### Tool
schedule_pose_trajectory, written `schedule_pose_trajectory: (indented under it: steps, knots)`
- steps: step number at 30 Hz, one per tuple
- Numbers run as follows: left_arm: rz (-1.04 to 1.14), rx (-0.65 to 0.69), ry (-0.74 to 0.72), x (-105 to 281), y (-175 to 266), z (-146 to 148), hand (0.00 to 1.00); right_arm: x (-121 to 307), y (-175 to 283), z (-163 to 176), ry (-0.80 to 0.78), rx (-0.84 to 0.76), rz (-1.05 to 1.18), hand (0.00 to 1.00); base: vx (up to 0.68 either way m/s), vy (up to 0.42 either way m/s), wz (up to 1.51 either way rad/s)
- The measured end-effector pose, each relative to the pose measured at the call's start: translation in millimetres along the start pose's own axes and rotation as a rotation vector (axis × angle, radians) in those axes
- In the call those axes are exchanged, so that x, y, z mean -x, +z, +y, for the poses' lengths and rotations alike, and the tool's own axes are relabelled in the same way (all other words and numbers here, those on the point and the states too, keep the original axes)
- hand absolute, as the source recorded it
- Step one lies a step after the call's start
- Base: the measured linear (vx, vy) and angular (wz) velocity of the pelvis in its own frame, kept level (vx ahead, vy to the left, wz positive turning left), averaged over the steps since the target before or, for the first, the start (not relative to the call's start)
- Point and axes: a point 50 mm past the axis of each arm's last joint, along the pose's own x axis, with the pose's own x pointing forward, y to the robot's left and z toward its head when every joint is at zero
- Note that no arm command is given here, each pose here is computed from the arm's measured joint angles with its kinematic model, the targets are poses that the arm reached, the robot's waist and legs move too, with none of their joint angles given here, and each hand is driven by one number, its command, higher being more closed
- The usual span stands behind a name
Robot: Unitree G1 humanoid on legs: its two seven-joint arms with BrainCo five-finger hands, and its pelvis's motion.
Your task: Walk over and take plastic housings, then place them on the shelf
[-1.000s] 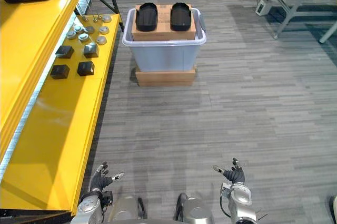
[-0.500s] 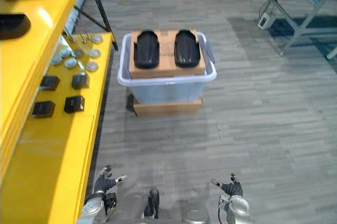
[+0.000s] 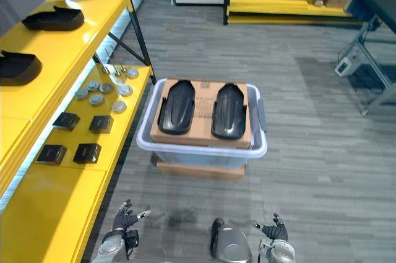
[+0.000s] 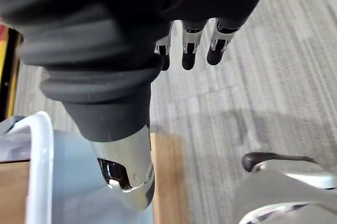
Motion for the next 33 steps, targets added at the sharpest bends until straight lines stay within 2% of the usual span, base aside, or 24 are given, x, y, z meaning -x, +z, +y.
schedule_pose_trajectory:
  steps: [4,7,13,19,21,23,26,29,33]
  knots:
    - [-0.002,0.003,-0.008,0.3,0.4,-3.3,0.00,0.1,-3.2,-11.0,-0.038,-0.019,0.013,0.00,0.17,0.096,-0.31]
    - [-0.003,-0.018,0.005,-1.0,0.7,5.2,0.00,6.4,-20.0,-10.3,-0.042,-0.038,0.067,0.00,0.15,0.172,-0.24]
    - [-0.004,-0.044,0.008,-2.4,1.5,15.4,0.00,8.6,-24.7,-5.3,-0.036,-0.083,0.084,0.00,0.06,0.087,-0.22]
    - [-0.008,-0.062,0.026,-3.1,2.7,24.8,0.00,5.7,-14.5,-26.0,-0.126,-0.231,0.048,0.00,0.03,0.018,-0.07]
    - [-0.007,-0.062,0.034,-0.2,0.0,28.8,0.00,5.8,6.8,-44.0,-0.174,-0.277,-0.051,0.00,0.04,-0.005,-0.06]
    - [-0.009,-0.060,0.036,3.9,-2.9,32.6,0.00,11.1,47.7,-71.9,-0.229,-0.249,-0.233,0.00,0.03,0.000,-0.07]
    - [0.002,-0.066,0.035,6.9,-7.6,36.8,0.00,25.6,110.5,-95.3,-0.272,-0.201,-0.498,0.00,0.01,0.002,-0.03]
    - [0.016,-0.069,0.037,9.8,-13.0,38.3,0.00,41.7,149.2,-95.4,-0.269,-0.155,-0.682,0.00,0.00,-0.011,0.07]
    - [0.035,-0.077,0.026,14.1,-20.5,37.8,0.00,58.9,198.8,-70.8,-0.198,-0.109,-0.905,0.00,-0.02,-0.011,0.19]
